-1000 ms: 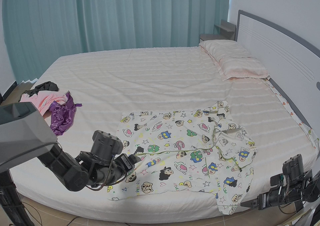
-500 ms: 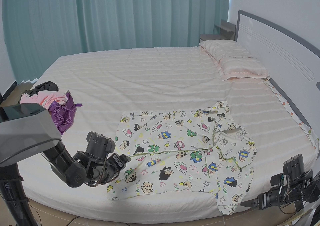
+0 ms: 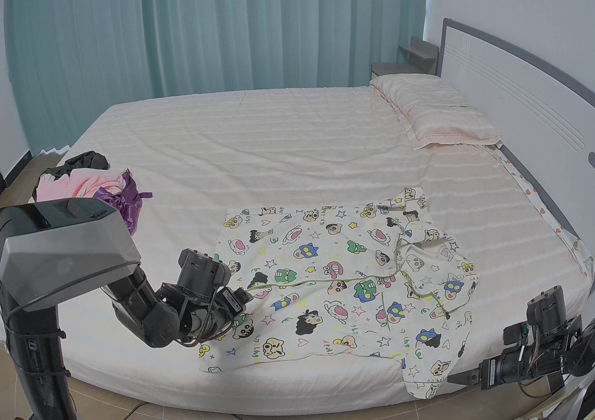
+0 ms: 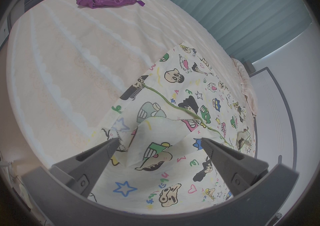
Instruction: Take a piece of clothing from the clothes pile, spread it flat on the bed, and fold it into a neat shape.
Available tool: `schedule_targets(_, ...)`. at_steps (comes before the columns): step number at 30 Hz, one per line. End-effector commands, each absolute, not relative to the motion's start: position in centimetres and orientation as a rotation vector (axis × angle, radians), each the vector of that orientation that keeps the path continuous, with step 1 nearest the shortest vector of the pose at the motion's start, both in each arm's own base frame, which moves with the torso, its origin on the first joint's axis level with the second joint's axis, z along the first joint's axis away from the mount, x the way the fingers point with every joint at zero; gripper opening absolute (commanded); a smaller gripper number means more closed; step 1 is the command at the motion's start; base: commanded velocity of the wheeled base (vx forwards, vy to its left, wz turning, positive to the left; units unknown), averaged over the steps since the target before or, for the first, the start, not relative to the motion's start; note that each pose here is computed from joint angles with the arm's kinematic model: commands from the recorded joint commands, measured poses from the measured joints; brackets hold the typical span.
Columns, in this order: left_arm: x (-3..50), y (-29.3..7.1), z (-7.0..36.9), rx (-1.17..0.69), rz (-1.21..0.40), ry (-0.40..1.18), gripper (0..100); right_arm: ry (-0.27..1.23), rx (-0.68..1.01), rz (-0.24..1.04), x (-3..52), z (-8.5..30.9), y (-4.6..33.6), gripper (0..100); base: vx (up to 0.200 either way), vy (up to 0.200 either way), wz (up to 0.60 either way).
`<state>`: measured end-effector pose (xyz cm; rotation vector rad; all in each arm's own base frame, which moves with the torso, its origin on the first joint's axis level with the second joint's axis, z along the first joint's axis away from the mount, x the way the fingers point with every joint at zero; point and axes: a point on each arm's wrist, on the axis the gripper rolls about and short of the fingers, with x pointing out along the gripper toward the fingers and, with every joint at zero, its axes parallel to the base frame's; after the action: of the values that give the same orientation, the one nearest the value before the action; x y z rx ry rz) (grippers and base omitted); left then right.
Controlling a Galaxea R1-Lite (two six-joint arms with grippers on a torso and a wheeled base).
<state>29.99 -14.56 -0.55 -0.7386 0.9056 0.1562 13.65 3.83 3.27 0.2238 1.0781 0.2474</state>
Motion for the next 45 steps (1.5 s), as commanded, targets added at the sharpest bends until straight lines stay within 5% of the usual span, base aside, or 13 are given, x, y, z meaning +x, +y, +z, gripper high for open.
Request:
schedule_targets(1, 30.3, -14.9, -1.1, -0.733, 0.157, 0.909, 100, 1.093, 0.224, 0.243, 13.2, 3.1, 3.7, 100, 0.000, 0.000, 0.00)
schedule_targets(4, 30.3, -15.0, -1.2, -0.728, 0.157, 0.913, 100, 1.090, 0.224, 0.244, 13.3, 3.1, 3.7, 100, 0.000, 0.000, 0.00)
schedule_targets(5, 30.3, -15.0, -1.2, -0.728, 0.160, 0.914, 0, 1.090, 0.224, 0.244, 13.3, 3.1, 3.7, 100, 0.000, 0.000, 0.00)
schedule_targets(25, 30.4, -13.5, 1.6, -0.691, 0.192, 0.791, 0, 1.069, 0.225, 0.249, 13.2, 3.4, 3.7, 100, 0.000, 0.000, 0.00)
schedule_targets(45, 33.1, -11.0, -0.8, -0.577, 0.181, 0.727, 0, 1.056, 0.226, 0.250, 13.1, 3.6, 3.7, 100, 0.000, 0.000, 0.00)
